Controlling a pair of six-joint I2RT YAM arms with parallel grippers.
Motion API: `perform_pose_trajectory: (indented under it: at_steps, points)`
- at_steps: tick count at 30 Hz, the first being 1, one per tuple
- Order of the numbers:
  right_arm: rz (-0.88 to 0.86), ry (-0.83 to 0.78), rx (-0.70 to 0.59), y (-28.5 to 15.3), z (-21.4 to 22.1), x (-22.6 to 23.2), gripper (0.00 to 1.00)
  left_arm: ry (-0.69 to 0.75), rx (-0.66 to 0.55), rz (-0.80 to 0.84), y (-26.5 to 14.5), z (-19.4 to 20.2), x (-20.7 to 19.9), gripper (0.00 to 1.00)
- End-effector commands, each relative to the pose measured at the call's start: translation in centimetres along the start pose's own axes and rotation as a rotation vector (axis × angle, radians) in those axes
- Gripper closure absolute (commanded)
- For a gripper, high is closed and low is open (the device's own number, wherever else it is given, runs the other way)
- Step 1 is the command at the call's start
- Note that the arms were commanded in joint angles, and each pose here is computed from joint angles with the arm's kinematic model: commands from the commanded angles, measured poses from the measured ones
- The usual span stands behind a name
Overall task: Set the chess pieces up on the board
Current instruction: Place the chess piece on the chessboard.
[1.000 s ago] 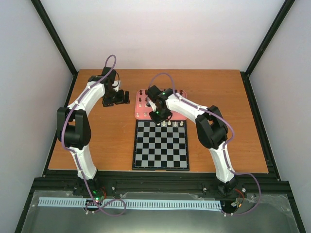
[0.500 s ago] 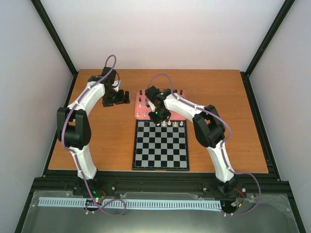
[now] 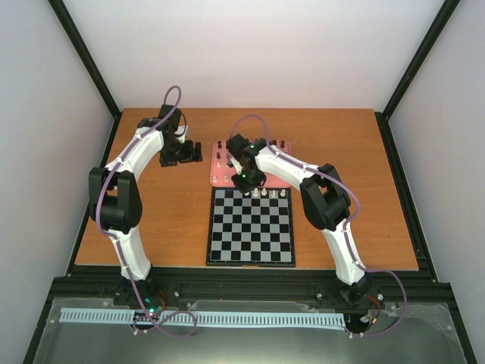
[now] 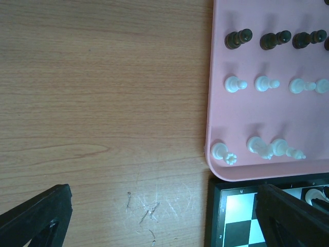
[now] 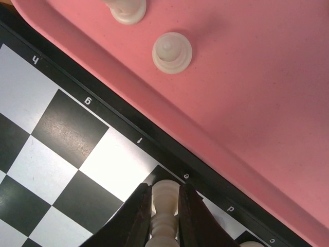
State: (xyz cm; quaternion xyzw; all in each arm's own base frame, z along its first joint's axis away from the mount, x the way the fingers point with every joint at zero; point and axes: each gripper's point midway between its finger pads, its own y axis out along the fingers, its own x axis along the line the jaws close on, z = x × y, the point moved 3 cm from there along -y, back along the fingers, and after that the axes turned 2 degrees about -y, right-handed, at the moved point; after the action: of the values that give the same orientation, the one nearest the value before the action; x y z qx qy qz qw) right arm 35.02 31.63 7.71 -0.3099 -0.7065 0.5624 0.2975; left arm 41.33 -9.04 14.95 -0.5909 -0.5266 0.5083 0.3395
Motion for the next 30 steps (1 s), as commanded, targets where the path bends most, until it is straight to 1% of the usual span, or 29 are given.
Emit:
perform_pose_trajectory:
  at_steps: [1,5,8,11,13,15,16,21,26,30]
  points:
    - [-0.01,-0.017,0.009,0.3,-0.2,0.3,0.85,-0.002,-0.026,0.017,-1.1,-0.2,-0.4,0.0]
    - [-0.009,-0.014,0.016,0.5,-0.1,0.2,0.82,-0.003,-0.026,0.017,-1.1,-0.2,-0.3,0.0]
    - [-0.004,-0.013,0.011,0.4,-0.2,0.2,0.78,-0.003,-0.025,0.018,-1.1,-0.2,-0.4,0.0]
    - [-0.006,-0.013,0.01,0.3,-0.2,0.2,0.77,-0.003,-0.026,0.019,-1.1,-0.2,-0.4,0.0]
    - [-0.006,-0.015,0.006,0.1,-0.2,0.2,0.71,-0.003,-0.025,0.019,-1.1,-0.2,-0.4,0.0]
    - [-0.002,-0.017,-0.004,-0.3,-0.3,0.2,0.61,-0.003,-0.028,0.019,-1.2,-0.2,-0.4,0.0]
    - [0.001,-0.017,-0.011,-0.5,-0.4,0.2,0.59,-0.002,-0.028,0.018,-1.2,-0.2,-0.4,0.0]
    - [0.014,-0.016,-0.06,-2.0,-1.1,0.1,0.58,-0.001,-0.031,0.017,-1.3,-0.2,-0.4,0.0]
    - [0.033,-0.023,-0.14,-4.5,-3.1,0.0,0.51,-0.001,-0.033,0.019,-1.4,-0.3,-0.4,0.0]
    - [0.047,-0.017,-0.174,-5.0,-4.7,-0.2,0.49,0.0,-0.039,0.018,-1.6,-0.4,-0.4,0.0]
